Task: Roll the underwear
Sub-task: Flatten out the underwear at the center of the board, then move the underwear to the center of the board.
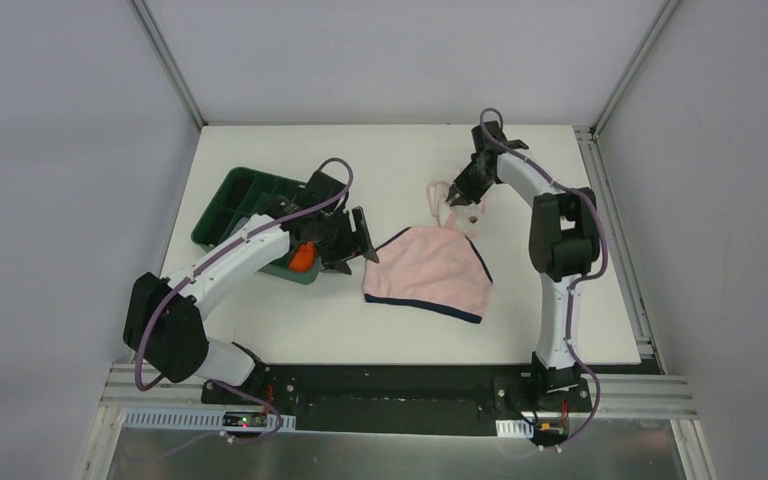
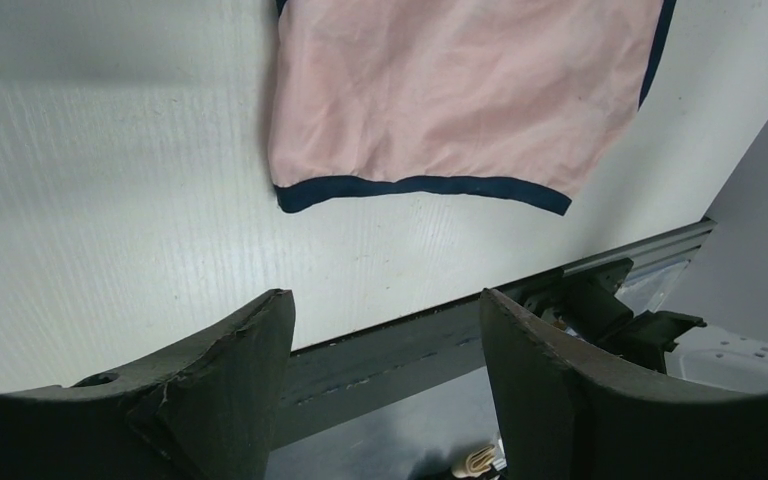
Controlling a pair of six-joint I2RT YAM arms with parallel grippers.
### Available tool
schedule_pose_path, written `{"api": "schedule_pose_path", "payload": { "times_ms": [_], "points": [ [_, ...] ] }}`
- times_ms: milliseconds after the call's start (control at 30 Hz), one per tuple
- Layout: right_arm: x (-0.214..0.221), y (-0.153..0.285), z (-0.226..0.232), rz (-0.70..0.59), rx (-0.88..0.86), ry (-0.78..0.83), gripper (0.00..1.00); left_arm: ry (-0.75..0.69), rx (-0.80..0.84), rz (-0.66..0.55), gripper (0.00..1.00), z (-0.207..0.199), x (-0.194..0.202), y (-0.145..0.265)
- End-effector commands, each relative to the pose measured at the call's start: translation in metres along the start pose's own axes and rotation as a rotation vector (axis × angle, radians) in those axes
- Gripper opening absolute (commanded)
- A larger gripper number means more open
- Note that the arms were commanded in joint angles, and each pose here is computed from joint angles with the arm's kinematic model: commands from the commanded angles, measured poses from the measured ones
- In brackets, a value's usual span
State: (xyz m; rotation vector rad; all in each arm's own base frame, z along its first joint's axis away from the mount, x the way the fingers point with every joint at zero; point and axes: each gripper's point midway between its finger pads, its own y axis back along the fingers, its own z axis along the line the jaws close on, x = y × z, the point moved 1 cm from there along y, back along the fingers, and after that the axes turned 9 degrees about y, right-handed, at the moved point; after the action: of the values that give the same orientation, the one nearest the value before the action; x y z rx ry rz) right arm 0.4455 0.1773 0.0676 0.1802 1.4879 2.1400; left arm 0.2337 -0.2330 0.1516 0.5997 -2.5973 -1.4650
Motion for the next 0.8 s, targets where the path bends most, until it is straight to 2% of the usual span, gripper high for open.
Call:
{"api": "schedule_pose_path", "payload": {
  "times_ms": [0, 167, 267, 400, 500, 567, 700, 767],
  "points": [
    [-0.050, 0.000, -0.030, -0.080, 0.164, -0.021, 0.21, 0.014, 0.026, -0.014, 0.70, -0.003, 0.004, 0.011],
    [-0.102, 0.010, -0.090, -0.173, 0.386, -0.098, 0.22, -0.004, 0.044, 0.015, 0.78, -0.001, 0.012, 0.014],
    [-0.125, 0.023, -0.123, -0.215, 0.444, -0.166, 0.23, -0.019, 0.054, 0.030, 0.80, -0.001, 0.016, 0.015],
    [-0.132, 0.047, -0.111, -0.249, 0.327, -0.161, 0.24, -0.054, 0.032, 0.038, 0.83, 0.003, 0.018, 0.009],
    [-0.121, 0.072, -0.080, -0.318, 0.191, -0.100, 0.23, -0.035, -0.016, 0.066, 0.94, 0.011, 0.020, -0.006],
    [-0.098, 0.085, -0.063, -0.358, 0.142, -0.039, 0.26, -0.021, -0.060, 0.071, 0.89, 0.019, 0.018, -0.017],
    [-0.048, 0.104, -0.040, -0.388, 0.096, 0.032, 0.49, -0.011, -0.122, 0.067, 0.75, 0.030, 0.017, -0.030],
    [-0.020, 0.106, -0.039, -0.382, 0.086, 0.061, 0.52, -0.018, -0.145, 0.054, 0.69, 0.035, 0.016, -0.033]
  ]
}}
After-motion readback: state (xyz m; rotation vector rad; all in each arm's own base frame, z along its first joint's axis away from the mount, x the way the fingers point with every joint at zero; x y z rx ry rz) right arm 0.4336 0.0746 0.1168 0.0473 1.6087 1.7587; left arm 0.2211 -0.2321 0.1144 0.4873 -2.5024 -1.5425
